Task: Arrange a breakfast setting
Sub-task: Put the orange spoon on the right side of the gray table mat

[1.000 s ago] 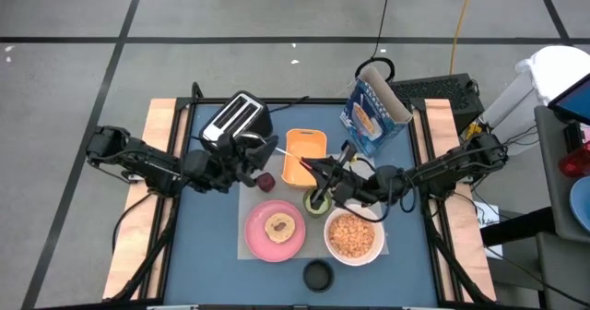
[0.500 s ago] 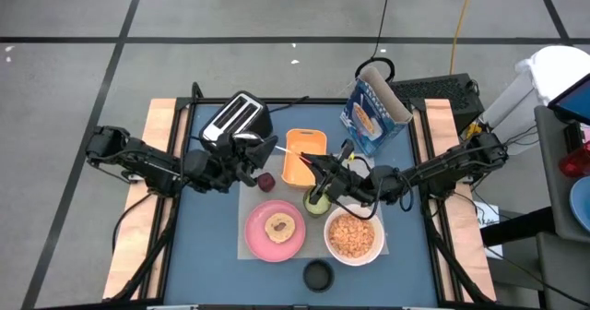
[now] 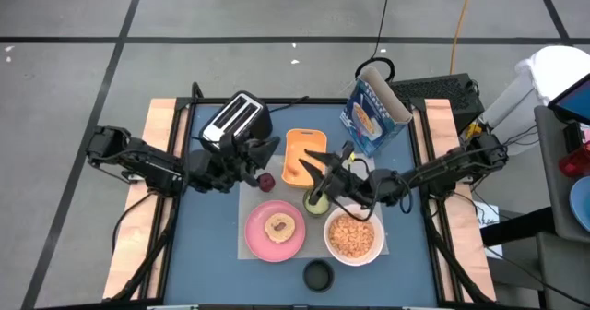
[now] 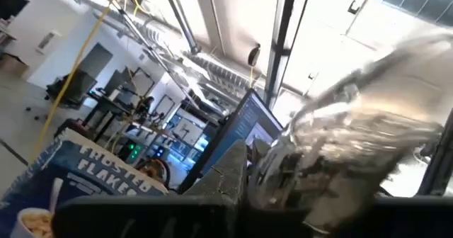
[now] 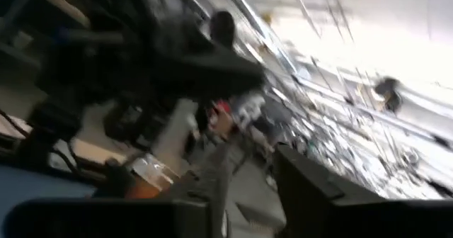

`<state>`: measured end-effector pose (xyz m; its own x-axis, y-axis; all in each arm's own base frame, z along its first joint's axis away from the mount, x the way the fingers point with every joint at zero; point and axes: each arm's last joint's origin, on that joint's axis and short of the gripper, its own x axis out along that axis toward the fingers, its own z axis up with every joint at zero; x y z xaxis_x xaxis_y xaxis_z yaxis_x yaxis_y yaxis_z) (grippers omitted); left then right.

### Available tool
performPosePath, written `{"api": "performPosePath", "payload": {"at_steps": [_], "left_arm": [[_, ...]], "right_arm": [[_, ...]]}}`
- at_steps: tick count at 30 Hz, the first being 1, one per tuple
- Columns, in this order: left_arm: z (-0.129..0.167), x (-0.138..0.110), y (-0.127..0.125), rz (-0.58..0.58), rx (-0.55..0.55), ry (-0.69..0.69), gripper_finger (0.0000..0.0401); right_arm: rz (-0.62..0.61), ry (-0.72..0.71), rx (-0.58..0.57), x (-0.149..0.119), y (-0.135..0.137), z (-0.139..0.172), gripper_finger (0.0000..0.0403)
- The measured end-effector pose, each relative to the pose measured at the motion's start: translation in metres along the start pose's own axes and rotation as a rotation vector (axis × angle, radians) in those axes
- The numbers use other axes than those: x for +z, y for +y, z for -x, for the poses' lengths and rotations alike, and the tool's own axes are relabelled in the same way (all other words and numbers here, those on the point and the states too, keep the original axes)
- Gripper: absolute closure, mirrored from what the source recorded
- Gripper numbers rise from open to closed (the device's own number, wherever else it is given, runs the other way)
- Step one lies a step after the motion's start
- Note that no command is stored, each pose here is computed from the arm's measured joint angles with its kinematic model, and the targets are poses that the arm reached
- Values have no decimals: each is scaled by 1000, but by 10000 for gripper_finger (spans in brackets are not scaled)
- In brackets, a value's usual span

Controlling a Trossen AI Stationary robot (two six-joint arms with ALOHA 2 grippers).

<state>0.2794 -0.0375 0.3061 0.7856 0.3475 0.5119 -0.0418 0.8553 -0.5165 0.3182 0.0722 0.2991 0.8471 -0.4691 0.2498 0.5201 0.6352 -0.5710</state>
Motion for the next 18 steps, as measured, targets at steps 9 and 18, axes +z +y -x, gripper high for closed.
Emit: {"api": "performPosePath", "payload": {"at_steps": [9,18], "left_arm": [[0,0,0,-12,-2,6,372],[0,-4,1,-32,13,41,391]], "right_arm": [[-111,170,-126,1,1,8,210],[-297,122,-58,4,7,13,217]]}}
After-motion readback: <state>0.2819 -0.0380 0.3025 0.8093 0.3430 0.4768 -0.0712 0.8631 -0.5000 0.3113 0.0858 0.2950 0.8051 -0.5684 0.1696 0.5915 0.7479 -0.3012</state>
